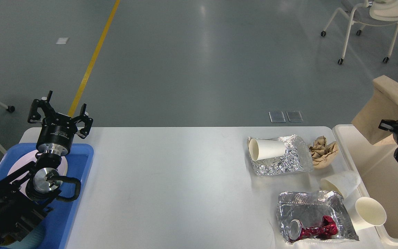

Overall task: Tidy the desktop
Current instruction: 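Release the bag in the bin and raise the right gripper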

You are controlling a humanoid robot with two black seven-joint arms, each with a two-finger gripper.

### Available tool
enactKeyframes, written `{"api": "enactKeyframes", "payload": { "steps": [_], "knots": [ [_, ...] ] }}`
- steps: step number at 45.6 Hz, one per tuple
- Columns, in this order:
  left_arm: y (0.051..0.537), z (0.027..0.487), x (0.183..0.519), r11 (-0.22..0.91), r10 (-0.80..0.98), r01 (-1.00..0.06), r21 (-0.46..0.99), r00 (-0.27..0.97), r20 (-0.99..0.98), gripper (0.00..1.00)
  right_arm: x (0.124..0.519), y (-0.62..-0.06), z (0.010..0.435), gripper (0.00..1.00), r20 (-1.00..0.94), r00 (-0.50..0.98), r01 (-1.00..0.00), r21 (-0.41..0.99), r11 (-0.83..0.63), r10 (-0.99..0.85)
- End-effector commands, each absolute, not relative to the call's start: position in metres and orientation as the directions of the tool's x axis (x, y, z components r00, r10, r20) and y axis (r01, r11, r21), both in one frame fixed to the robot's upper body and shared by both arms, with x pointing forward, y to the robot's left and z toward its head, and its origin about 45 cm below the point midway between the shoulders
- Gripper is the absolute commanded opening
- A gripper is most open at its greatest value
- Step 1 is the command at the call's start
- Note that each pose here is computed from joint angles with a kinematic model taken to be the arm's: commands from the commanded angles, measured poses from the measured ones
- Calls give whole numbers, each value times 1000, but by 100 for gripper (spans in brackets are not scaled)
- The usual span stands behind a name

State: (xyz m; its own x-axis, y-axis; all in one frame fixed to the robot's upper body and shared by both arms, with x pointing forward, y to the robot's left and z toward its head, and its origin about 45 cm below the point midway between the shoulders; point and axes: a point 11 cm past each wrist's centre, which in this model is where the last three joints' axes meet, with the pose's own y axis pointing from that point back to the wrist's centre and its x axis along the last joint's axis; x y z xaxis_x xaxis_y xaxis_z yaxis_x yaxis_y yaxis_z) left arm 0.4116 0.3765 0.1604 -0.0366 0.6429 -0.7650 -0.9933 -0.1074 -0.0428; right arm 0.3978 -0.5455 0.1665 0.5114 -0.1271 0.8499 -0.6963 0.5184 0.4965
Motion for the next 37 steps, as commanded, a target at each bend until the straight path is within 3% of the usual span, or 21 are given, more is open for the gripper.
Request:
{"api": "enactKeyframes", "payload": {
  "steps": [1, 11, 12, 13, 14, 15, 16, 37],
  "knots": [
    [377, 160, 412, -107, 643, -993, -43, -37, -765, 97, 390, -551, 162, 0, 845, 521, -685, 500, 530, -124],
    [377, 160, 412, -107, 643, -993, -43, -37, -765, 97, 384, -550, 152, 0, 824, 553, -667, 525, 529, -120],
    [377, 160, 412, -107, 643, -993, -43, -37, -765, 97, 383, -550, 151, 25, 820, 560, -662, 531, 528, -122],
    [377, 160, 412, -107, 643, -993, -43, -37, -765, 97, 383, -550, 151, 84, 819, 561, -662, 532, 528, -123],
    [377, 160, 412, -107, 643, -993, -43, -37, -765, 97, 382, -550, 150, 100, 814, 567, -657, 539, 527, -125],
    [377, 160, 412, -107, 643, -993, -43, -37, -765, 97, 382, -550, 150, 92, 815, 566, -658, 539, 526, -127],
    [377, 160, 412, -107, 643, -993, -43, -37, -765, 97, 382, -550, 149, 100, 813, 568, -656, 541, 525, -128],
    [377, 160, 412, -107, 643, -993, -43, -37, -765, 97, 404, -518, 157, 100, 803, 567, -671, 578, 464, -181]
  ]
}}
